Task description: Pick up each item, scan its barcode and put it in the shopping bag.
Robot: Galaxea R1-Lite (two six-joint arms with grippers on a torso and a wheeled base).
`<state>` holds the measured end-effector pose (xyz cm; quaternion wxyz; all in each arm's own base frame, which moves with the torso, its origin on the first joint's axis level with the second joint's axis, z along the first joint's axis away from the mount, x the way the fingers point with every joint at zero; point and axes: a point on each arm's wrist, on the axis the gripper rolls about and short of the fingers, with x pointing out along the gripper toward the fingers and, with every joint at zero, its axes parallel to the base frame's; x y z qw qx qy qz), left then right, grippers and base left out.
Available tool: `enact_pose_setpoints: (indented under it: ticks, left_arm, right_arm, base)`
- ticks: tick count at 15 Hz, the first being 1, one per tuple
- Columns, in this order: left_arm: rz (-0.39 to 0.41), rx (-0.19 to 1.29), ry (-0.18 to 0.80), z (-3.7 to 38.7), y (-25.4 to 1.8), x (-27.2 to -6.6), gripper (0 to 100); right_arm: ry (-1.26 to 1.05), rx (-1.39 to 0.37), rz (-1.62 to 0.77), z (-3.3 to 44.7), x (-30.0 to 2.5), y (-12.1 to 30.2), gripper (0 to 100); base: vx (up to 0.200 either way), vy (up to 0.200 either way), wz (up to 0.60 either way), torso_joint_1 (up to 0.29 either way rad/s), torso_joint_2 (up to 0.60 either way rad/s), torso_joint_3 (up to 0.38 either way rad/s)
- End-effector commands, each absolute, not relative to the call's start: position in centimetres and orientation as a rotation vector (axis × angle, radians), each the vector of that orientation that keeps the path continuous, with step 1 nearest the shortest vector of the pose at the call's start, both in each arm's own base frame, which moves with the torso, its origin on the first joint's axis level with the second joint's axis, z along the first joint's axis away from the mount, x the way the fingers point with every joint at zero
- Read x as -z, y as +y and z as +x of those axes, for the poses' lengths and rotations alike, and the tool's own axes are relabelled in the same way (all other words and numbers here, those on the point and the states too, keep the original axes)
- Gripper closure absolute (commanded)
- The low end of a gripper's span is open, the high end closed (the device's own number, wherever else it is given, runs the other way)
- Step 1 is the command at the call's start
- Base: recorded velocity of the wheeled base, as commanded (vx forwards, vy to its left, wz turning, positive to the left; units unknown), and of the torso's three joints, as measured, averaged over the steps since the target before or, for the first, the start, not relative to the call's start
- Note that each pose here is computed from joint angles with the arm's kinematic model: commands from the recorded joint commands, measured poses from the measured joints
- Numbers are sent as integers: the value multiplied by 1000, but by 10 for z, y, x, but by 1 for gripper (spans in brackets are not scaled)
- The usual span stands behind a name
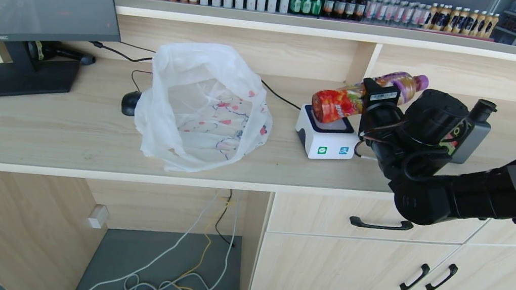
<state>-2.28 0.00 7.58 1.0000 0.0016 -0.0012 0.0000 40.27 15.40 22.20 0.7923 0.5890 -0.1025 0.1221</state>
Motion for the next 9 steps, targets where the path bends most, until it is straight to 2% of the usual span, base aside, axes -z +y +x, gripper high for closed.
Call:
enact_pose_setpoints:
  ticks: [1,5,9]
  left_arm:
    - [3,0,-3,-23,0,-76,0]
    - [3,0,-3,-23,0,-76,0]
    - [3,0,-3,-23,0,-76,0]
  right_arm:
    - [-224,-266,1268,401,-224,154,100]
    - [-250,-274,1211,399,-233,153,100]
    - [-334,-390,1048,360,-282,166,100]
  base:
    - [0,0,0,0,0,0]
    - [0,0,0,0,0,0]
    - [0,0,0,0,0,0]
